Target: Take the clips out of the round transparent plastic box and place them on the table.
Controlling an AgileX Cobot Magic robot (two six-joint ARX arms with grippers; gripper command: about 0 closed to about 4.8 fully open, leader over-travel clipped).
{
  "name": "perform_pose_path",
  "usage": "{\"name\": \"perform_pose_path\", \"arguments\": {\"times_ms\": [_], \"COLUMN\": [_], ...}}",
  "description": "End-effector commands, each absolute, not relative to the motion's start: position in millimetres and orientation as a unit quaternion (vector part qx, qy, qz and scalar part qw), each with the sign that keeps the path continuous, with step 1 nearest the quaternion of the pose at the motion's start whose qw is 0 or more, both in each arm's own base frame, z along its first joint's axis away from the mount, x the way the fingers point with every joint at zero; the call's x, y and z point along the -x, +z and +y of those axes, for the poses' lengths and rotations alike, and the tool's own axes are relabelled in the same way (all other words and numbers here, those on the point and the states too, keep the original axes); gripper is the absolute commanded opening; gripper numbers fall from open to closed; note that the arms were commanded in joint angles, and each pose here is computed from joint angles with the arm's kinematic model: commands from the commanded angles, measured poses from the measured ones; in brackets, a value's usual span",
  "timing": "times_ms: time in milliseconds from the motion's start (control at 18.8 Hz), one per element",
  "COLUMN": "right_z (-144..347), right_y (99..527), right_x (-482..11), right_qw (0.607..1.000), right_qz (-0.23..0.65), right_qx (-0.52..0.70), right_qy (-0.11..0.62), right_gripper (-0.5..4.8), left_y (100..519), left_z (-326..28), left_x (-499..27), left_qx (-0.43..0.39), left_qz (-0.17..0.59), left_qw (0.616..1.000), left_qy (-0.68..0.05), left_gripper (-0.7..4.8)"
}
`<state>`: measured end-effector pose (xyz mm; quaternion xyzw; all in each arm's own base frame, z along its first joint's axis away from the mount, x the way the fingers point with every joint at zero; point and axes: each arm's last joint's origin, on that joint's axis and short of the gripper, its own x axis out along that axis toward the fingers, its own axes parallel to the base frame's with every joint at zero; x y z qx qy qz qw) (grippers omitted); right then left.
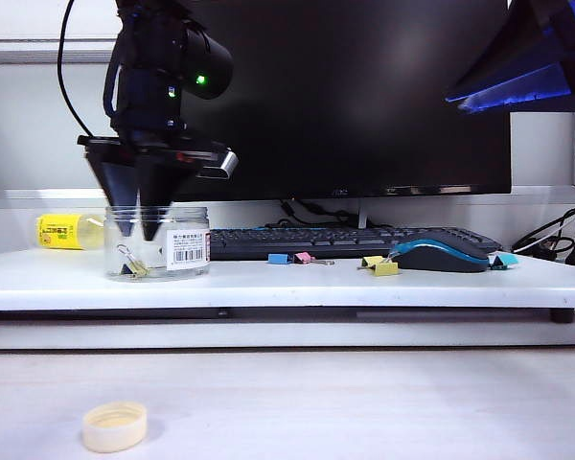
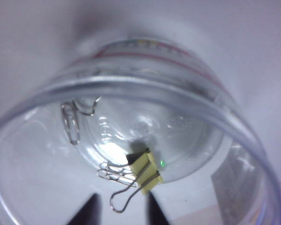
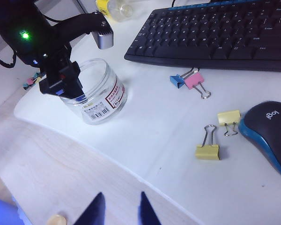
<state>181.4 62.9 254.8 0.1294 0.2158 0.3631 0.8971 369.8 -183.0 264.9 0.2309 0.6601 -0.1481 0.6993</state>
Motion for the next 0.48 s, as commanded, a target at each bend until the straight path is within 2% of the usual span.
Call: {"name": "perform_pose_path", "arguments": {"times_ms": [53,480], "right_z": [63.1,63.1], "right_y": [257.5,257.5], "right_x": [-181.8,-181.8], "right_qw": [0.898,0.898], "right_qz": [0.206,0.206], "right_qx": [-0.127,-0.127], "right_qy": [0.366,0.366], "right_gripper": [0.99,0.99], "left_y": [267.2,267.3], "left_z": [-181.6,-181.6], "left_x": [-368.9,-368.6], "left_qx": [-0.233,-0.231], "left_qz": [0.66,0.661], "left_qw": [0.699,0.699], "left_qy": [-0.146,-0.146], "left_gripper": [1.61,1.61]}}
